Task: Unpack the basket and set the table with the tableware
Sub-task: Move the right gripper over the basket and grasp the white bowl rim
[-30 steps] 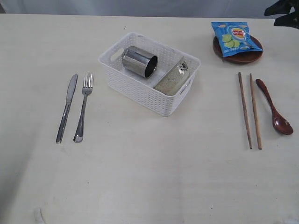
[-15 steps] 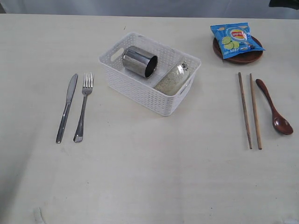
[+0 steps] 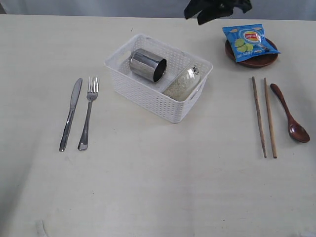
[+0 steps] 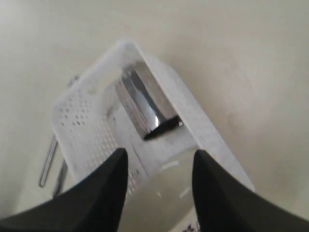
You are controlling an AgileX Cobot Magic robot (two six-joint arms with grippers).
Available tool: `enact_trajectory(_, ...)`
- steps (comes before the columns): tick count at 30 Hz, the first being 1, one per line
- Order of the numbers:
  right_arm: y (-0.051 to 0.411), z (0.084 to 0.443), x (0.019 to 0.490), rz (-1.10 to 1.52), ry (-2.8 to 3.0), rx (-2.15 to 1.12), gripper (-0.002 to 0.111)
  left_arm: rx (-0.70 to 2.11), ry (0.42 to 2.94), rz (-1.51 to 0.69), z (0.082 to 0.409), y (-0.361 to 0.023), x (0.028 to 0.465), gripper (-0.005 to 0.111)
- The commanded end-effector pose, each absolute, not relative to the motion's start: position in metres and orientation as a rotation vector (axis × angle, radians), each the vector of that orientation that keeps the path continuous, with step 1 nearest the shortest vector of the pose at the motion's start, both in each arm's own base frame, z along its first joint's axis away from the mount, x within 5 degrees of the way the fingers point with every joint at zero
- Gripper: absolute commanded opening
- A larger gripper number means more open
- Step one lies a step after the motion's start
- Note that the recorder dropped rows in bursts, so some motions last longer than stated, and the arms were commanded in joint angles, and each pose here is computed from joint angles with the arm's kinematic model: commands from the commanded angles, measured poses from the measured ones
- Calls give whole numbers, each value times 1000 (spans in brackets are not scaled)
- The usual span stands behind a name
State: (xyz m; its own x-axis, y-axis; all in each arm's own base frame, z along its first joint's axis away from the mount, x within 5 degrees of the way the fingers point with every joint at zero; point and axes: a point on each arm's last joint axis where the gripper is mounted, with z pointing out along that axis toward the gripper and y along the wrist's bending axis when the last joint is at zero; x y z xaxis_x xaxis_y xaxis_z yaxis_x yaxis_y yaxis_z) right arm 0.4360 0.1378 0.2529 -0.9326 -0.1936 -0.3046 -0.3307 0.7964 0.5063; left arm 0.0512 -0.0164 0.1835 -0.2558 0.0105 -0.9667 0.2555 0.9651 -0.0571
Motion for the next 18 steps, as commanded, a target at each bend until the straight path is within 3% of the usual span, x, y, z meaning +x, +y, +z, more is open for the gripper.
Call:
enact_trajectory(1,157,258,418,499,2888,-374,41,200,1817,-237,183,-17,51,0)
enact_trajectory(18,208,270,388,209,2873,-390,41,200,1817,-237,183,-17,51,0)
